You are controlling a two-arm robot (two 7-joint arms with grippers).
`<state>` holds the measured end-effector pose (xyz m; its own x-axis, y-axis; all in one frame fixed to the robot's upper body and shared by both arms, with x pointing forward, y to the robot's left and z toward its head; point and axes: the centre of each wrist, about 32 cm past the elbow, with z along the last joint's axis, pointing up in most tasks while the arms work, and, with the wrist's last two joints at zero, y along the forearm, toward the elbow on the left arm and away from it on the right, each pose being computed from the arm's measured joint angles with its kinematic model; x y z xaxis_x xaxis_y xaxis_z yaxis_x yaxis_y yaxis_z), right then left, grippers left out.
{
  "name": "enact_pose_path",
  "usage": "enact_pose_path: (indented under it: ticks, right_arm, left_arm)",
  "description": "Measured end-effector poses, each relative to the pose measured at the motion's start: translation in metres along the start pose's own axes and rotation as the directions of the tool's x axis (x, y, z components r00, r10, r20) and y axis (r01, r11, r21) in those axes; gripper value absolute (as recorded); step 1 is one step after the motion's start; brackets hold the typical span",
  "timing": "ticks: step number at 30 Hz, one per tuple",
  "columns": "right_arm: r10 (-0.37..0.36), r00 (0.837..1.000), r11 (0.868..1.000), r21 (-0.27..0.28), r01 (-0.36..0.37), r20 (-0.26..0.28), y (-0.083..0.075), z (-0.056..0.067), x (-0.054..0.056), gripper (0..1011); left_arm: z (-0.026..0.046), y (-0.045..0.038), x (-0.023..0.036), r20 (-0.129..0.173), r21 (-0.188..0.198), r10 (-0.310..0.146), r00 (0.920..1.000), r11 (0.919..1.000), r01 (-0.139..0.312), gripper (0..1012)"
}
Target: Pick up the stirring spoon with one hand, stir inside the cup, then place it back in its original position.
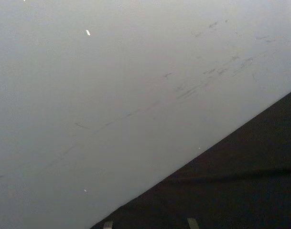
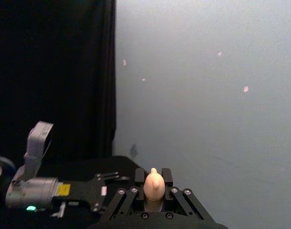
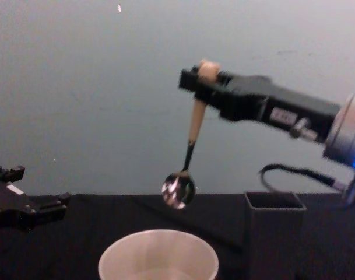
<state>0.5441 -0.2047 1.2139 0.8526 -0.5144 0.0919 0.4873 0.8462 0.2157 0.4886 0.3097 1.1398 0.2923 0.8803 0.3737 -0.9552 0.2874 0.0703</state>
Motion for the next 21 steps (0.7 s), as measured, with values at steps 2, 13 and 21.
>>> enact_pose_path:
  ticks: [2,13,21]
  right_arm:
    - [0.015,1.000,1.000,-0.003,-0.014,0.004,0.002,-0.005,-0.001,211]
    - [0.065,0.997,0.995,-0.072,-0.062,0.031,0.010,-0.043,-0.007,211]
    - [0.078,0.997,0.993,-0.092,-0.075,0.026,0.011,-0.062,-0.010,211]
  left_arm:
    - [0.0000,0.0000,0.0000,0.000,0.000,0.000,1.0000,1.0000,0.000,1001]
    - [0.0000,0.0000,0.0000,0.000,0.000,0.000,1.0000,1.0000,0.000,1001]
    - [0.0000,0.0000,0.0000,0.000,0.000,0.000,1.0000,1.0000,0.000,1001]
